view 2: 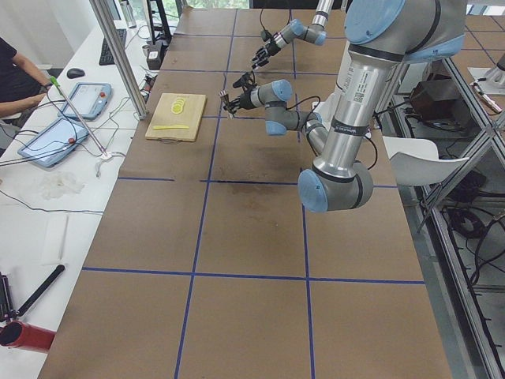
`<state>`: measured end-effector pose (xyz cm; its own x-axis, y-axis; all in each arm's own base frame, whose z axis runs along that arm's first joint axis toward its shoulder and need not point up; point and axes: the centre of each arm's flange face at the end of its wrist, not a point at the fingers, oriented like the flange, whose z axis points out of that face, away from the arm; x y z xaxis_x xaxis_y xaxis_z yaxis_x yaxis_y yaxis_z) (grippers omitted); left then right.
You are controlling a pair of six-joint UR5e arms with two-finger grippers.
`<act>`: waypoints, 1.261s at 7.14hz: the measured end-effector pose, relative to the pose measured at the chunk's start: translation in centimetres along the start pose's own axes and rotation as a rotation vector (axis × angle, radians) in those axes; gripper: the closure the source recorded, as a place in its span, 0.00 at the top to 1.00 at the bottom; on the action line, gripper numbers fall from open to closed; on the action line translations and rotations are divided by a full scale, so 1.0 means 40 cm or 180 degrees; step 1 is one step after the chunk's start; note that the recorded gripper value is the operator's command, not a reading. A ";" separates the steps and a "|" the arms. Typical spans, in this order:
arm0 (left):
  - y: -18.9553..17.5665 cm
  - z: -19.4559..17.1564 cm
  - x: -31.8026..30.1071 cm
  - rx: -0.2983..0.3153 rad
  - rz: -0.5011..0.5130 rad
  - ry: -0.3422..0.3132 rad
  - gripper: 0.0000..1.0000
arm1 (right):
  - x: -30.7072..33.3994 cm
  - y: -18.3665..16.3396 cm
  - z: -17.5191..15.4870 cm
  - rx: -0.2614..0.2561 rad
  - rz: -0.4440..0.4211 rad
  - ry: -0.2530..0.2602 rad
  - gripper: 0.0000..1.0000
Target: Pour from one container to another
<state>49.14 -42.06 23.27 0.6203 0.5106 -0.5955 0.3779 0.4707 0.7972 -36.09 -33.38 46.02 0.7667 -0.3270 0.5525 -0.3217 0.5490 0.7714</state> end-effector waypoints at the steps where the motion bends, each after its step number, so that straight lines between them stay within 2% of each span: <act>1: -0.011 0.004 0.024 -0.0023 0.0125 0.0096 0.00 | -0.023 -0.065 0.006 -0.0014 -0.0199 -0.0140 0.00; 2: -0.021 0.005 0.053 -0.0043 0.0215 0.0203 0.00 | -0.062 -0.139 0.024 -0.0040 -0.0368 -0.0262 0.00; 5: -0.025 0.004 0.127 -0.0155 0.0336 0.0630 0.00 | -0.246 -0.357 0.047 -0.0163 -0.0883 -0.0377 0.00; 7: 0.030 0.037 0.133 -0.0176 0.0352 0.0782 0.00 | -0.313 -0.474 0.026 -0.0254 -0.1056 -0.0382 0.00; 9: 0.065 0.051 0.151 -0.0193 0.0352 0.0849 0.00 | -0.310 -0.537 0.015 -0.0301 -0.1237 -0.0323 0.00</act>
<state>55.29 -39.22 21.95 0.4497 0.7285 -0.5168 0.2714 0.4397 0.8561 -39.04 -41.59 22.79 0.7609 -0.5956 0.2576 0.0372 0.4363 0.8990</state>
